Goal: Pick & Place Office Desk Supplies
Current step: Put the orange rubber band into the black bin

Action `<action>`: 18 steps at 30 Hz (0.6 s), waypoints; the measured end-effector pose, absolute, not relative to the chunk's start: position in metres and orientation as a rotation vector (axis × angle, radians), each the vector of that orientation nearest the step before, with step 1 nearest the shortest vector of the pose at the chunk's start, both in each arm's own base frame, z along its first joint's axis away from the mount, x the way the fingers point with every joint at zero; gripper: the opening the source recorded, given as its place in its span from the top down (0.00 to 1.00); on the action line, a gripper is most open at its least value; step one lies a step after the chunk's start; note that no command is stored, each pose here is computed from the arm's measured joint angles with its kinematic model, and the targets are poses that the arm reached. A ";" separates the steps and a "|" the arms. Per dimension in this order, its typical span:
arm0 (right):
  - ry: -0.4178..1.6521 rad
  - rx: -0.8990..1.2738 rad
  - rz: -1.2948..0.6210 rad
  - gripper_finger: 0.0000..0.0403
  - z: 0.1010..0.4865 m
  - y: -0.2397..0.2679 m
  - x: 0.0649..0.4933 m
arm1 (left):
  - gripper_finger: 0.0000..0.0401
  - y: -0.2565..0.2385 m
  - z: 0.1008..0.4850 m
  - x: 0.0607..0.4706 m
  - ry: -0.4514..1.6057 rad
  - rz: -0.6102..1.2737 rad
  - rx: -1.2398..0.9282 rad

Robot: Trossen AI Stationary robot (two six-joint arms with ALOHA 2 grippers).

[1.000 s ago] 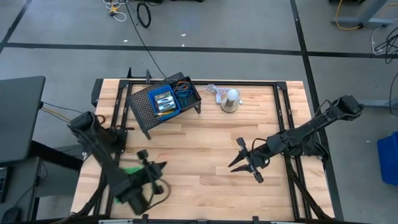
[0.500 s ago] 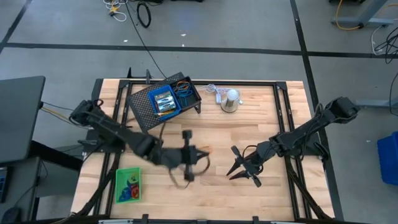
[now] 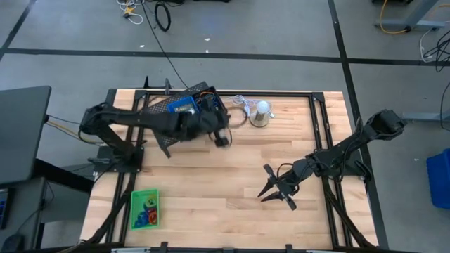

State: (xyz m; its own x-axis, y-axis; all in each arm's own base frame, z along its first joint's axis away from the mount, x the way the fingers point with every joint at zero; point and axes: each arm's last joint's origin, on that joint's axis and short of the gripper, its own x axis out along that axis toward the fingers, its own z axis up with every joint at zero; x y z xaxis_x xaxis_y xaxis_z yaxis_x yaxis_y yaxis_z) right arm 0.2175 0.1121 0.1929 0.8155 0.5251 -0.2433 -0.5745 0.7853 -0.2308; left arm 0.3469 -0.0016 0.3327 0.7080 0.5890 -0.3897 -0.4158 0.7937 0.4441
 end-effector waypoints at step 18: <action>0.160 -0.293 0.592 0.76 0.194 0.112 0.218 | 0.95 0.117 0.308 0.317 0.823 0.639 0.074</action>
